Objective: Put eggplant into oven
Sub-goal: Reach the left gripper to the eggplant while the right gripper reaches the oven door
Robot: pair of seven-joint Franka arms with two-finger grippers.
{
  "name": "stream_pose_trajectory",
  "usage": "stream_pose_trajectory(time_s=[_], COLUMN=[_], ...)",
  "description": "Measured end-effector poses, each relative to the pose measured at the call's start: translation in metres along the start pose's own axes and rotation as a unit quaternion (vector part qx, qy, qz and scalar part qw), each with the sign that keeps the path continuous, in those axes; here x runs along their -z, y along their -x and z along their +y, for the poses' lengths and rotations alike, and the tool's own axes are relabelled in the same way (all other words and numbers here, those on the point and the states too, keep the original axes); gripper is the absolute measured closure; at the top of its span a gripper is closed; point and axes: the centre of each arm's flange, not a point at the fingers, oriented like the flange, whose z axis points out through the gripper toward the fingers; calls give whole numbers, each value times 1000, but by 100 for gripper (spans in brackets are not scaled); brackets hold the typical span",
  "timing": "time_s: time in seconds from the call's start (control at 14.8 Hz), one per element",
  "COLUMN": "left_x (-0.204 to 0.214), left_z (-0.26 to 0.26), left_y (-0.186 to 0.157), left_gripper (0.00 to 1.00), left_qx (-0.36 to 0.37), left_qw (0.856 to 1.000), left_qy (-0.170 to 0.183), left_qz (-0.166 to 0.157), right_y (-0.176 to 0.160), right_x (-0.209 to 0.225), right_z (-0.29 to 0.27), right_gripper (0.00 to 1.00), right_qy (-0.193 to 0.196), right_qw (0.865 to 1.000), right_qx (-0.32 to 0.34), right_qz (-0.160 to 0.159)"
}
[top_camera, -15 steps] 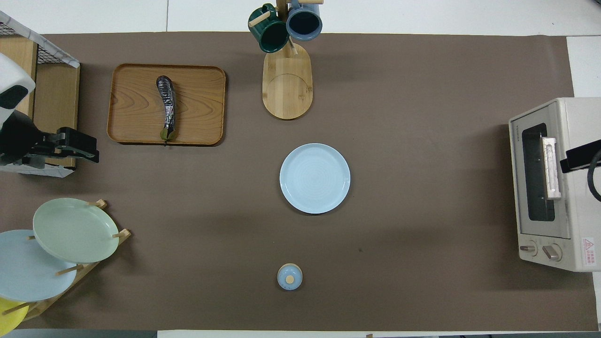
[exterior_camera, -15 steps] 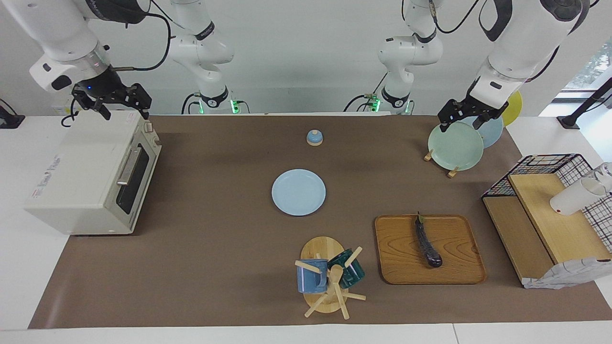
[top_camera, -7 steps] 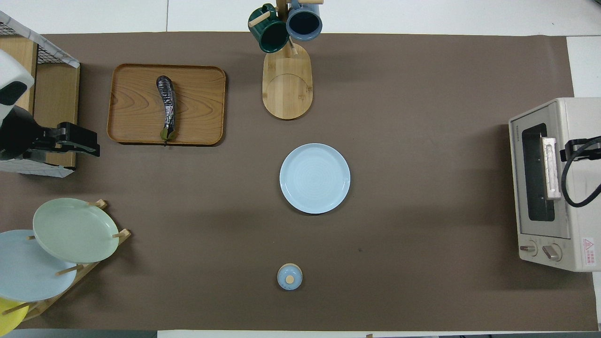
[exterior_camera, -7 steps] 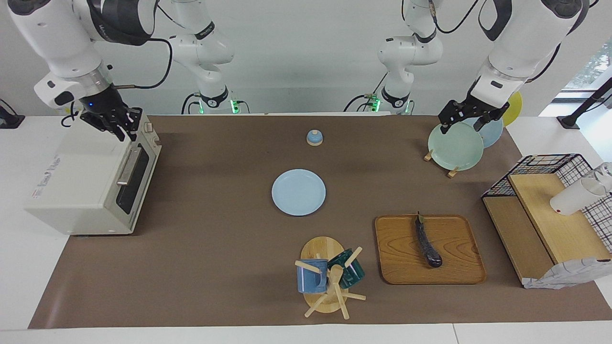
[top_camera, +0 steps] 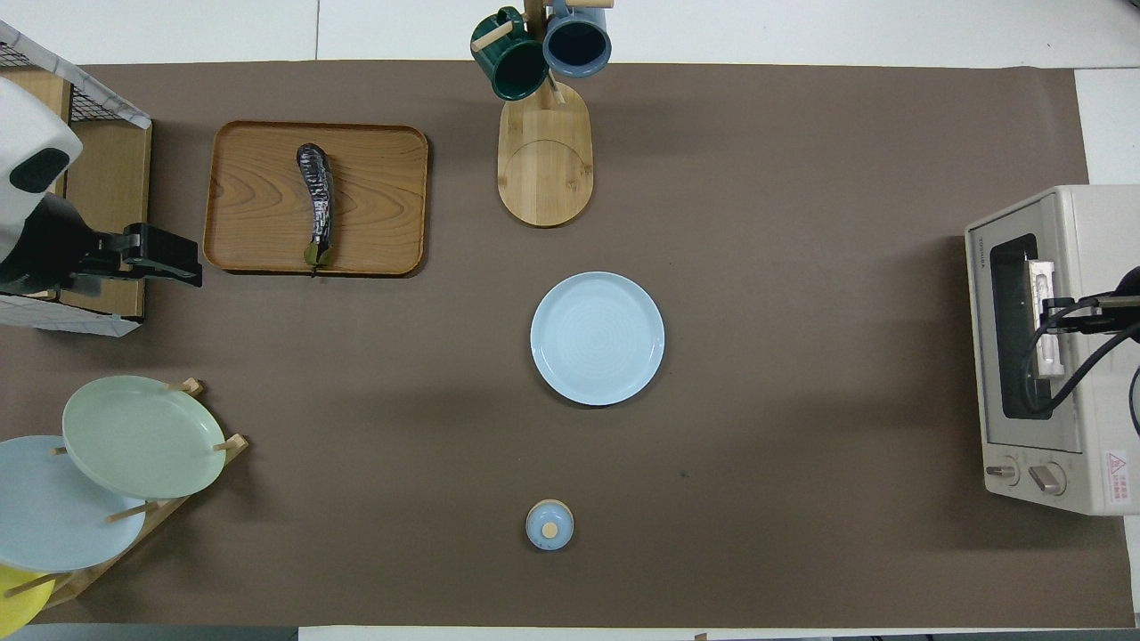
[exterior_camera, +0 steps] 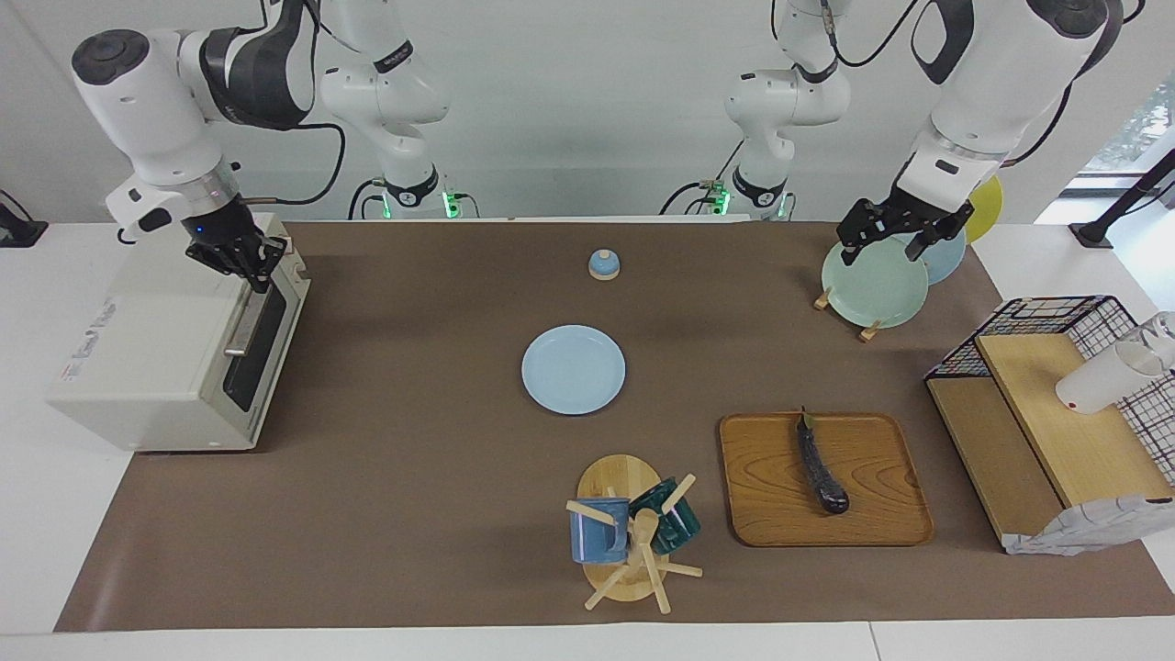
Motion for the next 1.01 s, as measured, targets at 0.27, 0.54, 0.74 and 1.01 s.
stream_pose_trajectory(time_s=[0.27, 0.54, 0.74, 1.01], left_x=[-54, -129, -172, -226], left_z=[2, -1, -1, 3], left_y=[-41, -87, -106, -131], left_gripper=[0, 0, 0, 0], left_qx=[3, 10, 13, 12], left_qw=[1000, 1000, 1000, 999], left_qy=[8, 14, 16, 23], left_qz=[8, 20, 19, 45], right_y=[-3, 0, 0, -4], right_x=[-24, -39, -42, -67], right_z=[10, 7, -11, -62], right_gripper=[99, 99, 99, 99], right_qy=[12, 13, 13, -1], right_qw=[1000, 1000, 1000, 1000], right_qx=[-1, 13, 9, 7], right_qz=[-9, -5, -4, -14])
